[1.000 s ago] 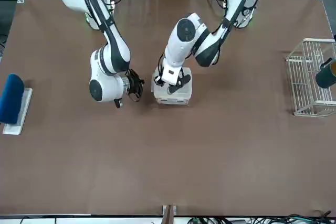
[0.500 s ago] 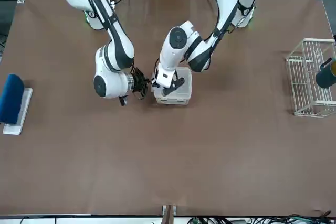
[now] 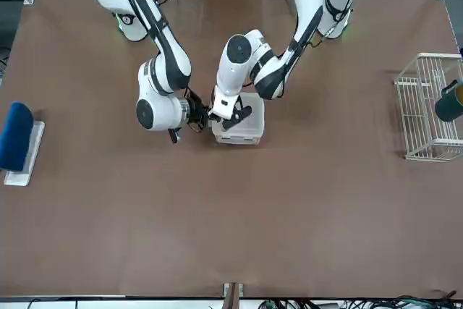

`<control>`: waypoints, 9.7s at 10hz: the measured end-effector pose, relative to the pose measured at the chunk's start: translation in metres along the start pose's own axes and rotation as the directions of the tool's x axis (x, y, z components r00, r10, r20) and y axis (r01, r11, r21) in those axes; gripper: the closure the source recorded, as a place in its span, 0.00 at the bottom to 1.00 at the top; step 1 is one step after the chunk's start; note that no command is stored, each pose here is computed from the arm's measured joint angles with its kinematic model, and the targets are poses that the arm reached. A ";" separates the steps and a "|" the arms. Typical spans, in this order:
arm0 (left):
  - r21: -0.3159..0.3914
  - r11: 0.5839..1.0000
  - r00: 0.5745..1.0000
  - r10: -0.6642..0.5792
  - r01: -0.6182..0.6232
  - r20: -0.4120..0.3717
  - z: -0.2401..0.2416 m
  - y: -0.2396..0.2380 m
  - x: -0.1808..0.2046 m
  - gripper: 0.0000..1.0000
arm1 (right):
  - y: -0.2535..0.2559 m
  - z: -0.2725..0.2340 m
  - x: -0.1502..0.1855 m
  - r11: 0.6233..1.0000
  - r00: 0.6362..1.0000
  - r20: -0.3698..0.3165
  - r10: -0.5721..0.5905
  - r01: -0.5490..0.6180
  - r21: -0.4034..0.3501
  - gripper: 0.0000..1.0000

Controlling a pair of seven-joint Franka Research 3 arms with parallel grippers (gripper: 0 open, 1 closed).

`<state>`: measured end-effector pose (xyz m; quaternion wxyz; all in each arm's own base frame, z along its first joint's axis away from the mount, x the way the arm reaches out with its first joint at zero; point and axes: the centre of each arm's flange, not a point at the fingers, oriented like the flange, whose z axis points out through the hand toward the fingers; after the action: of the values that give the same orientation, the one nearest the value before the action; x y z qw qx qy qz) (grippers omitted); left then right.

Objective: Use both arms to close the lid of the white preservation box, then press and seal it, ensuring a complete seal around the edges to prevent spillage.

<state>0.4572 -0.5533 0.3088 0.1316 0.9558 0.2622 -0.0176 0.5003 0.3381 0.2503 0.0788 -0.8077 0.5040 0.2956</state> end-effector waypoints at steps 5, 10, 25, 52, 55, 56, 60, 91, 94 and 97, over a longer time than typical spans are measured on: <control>0.000 1.000 1.000 -0.001 0.001 -0.001 0.000 0.000 0.000 0.99 | 0.000 0.009 -0.004 1.000 1.000 0.009 -0.005 0.005 0.028 0.92; 0.000 1.000 1.000 -0.003 0.003 -0.001 0.000 0.000 0.001 0.99 | 0.000 0.015 -0.006 0.999 1.000 -0.001 -0.005 0.005 0.053 0.91; -0.005 1.000 1.000 -0.005 0.005 -0.003 0.000 0.000 0.003 0.99 | 0.001 0.012 0.001 0.998 0.999 0.042 0.034 -0.036 0.059 0.95; 0.083 0.994 0.997 -0.064 0.068 -0.048 -0.063 -0.013 0.061 0.99 | 0.006 -0.067 -0.024 0.992 0.994 0.010 -0.105 0.104 0.076 0.95; 0.171 0.983 0.997 -0.058 0.067 -0.055 -0.092 -0.049 0.101 0.99 | -0.010 -0.145 -0.033 0.978 0.979 -0.082 -0.185 0.192 0.087 0.92; 0.188 0.980 0.997 -0.054 0.064 -0.053 -0.092 -0.061 0.108 0.99 | -0.019 -0.172 -0.039 0.968 0.968 -0.131 -0.213 0.227 0.110 0.91; 0.249 0.968 1.000 -0.012 0.018 -0.029 -0.064 -0.081 0.081 0.99 | -0.091 -0.181 -0.046 0.931 0.921 -0.252 -0.298 0.339 0.136 0.87; 0.225 0.974 0.996 0.021 -0.002 -0.084 -0.037 -0.107 0.057 0.99 | -0.148 0.023 -0.088 0.734 0.716 -0.184 -0.673 0.677 -0.050 0.99; 0.225 0.974 0.996 0.021 -0.002 -0.084 -0.037 -0.107 0.057 0.99 | -0.148 0.024 -0.089 0.737 0.718 -0.185 -0.671 0.674 -0.054 0.99; 0.225 0.974 0.996 0.022 -0.002 -0.084 -0.036 -0.107 0.057 0.99 | -0.146 0.028 -0.091 0.740 0.721 -0.180 -0.669 0.670 -0.066 0.99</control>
<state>0.4507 -0.4267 0.3122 0.0111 0.9660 0.2581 -0.0053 0.5859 0.4898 0.2535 0.1327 -0.9595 0.1842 0.1669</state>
